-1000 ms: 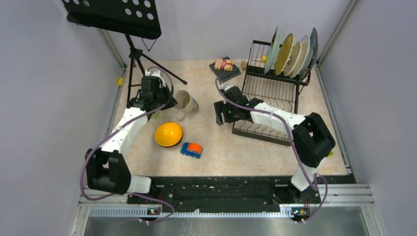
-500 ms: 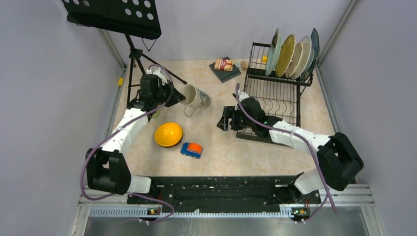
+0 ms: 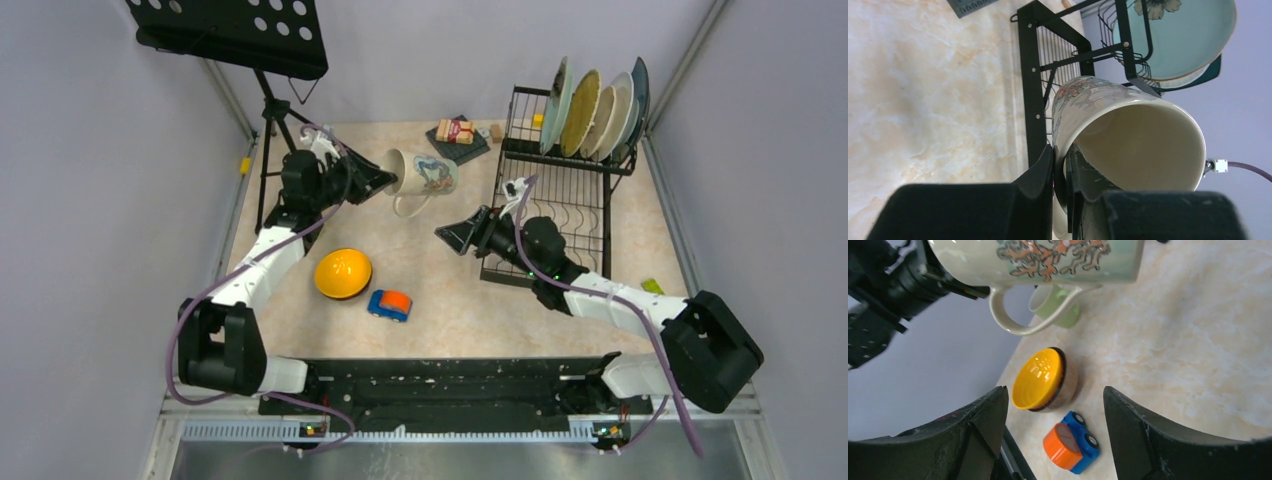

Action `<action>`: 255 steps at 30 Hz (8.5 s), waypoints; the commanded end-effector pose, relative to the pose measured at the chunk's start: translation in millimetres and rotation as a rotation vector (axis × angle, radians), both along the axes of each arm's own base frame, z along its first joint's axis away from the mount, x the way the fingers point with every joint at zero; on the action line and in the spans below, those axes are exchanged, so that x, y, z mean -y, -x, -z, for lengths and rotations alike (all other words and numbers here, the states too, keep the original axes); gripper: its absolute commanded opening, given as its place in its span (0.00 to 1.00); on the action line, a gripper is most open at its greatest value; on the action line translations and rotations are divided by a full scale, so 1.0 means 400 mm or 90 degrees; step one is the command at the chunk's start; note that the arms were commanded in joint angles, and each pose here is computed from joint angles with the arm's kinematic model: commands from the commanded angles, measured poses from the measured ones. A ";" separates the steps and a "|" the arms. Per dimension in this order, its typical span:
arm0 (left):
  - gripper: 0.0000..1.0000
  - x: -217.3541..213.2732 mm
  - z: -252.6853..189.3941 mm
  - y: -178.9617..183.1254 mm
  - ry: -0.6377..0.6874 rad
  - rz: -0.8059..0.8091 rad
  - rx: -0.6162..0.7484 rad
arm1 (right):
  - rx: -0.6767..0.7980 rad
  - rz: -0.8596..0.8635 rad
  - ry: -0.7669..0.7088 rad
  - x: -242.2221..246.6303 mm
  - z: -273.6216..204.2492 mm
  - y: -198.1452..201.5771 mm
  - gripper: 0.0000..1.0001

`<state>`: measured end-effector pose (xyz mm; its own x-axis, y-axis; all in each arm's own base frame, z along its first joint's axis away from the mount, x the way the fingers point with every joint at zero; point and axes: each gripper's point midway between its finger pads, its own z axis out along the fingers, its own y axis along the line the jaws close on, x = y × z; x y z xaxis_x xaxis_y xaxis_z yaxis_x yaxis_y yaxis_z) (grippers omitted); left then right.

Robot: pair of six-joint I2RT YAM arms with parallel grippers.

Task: Load the mixed dishes into the dish rack
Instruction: Turn the cup upside down in the dish rack.

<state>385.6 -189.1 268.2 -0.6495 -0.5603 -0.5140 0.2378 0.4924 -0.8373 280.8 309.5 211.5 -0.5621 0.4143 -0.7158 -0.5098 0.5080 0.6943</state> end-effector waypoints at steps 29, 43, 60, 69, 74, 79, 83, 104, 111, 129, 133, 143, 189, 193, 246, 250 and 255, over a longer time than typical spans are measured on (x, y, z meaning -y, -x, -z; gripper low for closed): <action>0.00 0.096 -0.269 0.120 0.215 0.261 0.193 | 0.124 -0.063 -0.244 -0.035 -0.241 -0.015 0.65; 0.00 0.103 -0.270 0.127 0.225 0.268 0.194 | 0.207 -0.085 -0.270 -0.035 -0.332 -0.008 0.61; 0.00 0.120 -0.269 0.133 0.229 0.281 0.196 | 0.215 -0.116 -0.309 -0.045 -0.362 -0.008 0.45; 0.00 0.114 -0.287 0.128 0.235 0.277 0.209 | 0.137 -0.150 -0.253 -0.018 -0.295 -0.004 0.83; 0.00 0.114 -0.298 0.130 0.236 0.295 0.214 | 0.133 -0.162 -0.245 0.035 -0.281 0.003 0.89; 0.00 0.118 -0.291 0.130 0.227 0.308 0.206 | 0.180 -0.177 -0.191 0.042 -0.303 0.019 0.91; 0.00 0.120 -0.287 0.130 0.221 0.312 0.199 | 0.204 -0.160 -0.170 0.066 -0.319 0.005 0.91; 0.00 0.134 -0.286 0.168 0.170 0.355 0.195 | 0.257 -0.209 -0.214 0.084 -0.397 -0.025 0.91; 0.00 0.133 -0.286 0.167 0.170 0.352 0.199 | 0.273 -0.232 -0.212 0.085 -0.410 -0.010 0.88; 0.00 0.134 -0.289 0.180 0.180 0.370 0.197 | 0.266 -0.169 -0.242 0.107 -0.430 -0.046 0.94; 0.00 0.134 -0.290 0.175 0.184 0.362 0.199 | 0.269 -0.170 -0.233 0.107 -0.423 -0.043 0.91; 0.00 0.134 -0.306 0.161 0.205 0.352 0.209 | 0.265 -0.270 -0.247 0.090 -0.415 0.016 0.87; 0.45 0.181 -0.160 0.126 0.085 0.327 0.148 | 0.162 -0.176 -0.178 0.110 -0.331 -0.008 0.07; 0.52 0.194 -0.116 0.112 0.041 0.309 0.128 | 0.140 -0.145 -0.150 0.122 -0.298 -0.011 0.05; 0.90 0.332 0.104 0.019 -0.167 0.201 0.056 | -0.088 0.294 0.401 0.478 -0.165 -0.109 0.00; 0.93 0.299 0.090 0.014 -0.206 0.167 0.092 | -0.090 0.282 0.441 0.479 -0.154 -0.129 0.00; 0.95 0.273 0.088 0.025 -0.236 0.155 0.094 | -0.119 0.248 0.491 0.470 -0.112 -0.152 0.00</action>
